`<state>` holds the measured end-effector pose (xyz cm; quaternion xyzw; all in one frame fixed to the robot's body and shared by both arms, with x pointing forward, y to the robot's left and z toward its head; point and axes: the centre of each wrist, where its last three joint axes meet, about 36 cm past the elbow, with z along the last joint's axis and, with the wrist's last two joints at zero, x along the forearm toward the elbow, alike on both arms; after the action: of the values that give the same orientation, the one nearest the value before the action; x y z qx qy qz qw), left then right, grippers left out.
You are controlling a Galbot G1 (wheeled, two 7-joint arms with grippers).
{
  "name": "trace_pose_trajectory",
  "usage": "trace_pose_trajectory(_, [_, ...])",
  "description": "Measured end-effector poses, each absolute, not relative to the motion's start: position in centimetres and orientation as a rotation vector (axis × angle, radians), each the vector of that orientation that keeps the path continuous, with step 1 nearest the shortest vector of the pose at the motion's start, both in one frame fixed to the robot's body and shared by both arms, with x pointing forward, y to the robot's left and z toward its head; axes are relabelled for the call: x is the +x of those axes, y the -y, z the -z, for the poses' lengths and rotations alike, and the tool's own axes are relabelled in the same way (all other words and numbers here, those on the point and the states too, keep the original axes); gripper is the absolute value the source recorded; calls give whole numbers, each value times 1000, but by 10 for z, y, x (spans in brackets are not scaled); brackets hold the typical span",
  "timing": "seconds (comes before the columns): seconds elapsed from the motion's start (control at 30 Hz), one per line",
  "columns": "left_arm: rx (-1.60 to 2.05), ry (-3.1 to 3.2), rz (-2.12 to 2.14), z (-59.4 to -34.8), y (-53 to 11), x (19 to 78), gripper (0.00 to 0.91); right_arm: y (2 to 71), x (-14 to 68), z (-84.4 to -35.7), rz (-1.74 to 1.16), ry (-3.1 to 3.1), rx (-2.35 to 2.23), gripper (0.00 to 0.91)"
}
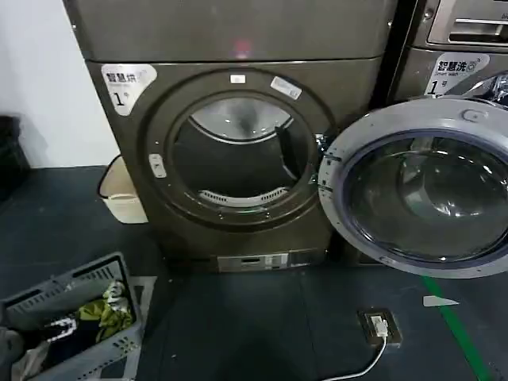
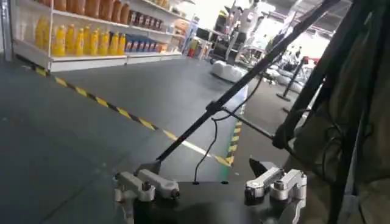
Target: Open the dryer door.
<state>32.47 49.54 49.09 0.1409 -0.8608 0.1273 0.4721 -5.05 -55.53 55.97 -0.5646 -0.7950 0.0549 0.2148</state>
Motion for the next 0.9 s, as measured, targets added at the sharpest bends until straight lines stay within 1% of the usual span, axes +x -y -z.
trace_pose_trajectory(0.37, [346, 2078, -305, -487, -496, 320, 907, 555, -49, -558, -155, 2253, -1581, 907])
trace_pose_trajectory(0.9, [334, 2087, -297, -495, -493, 318, 907, 553, -47, -552, -135, 2263, -1573, 907])
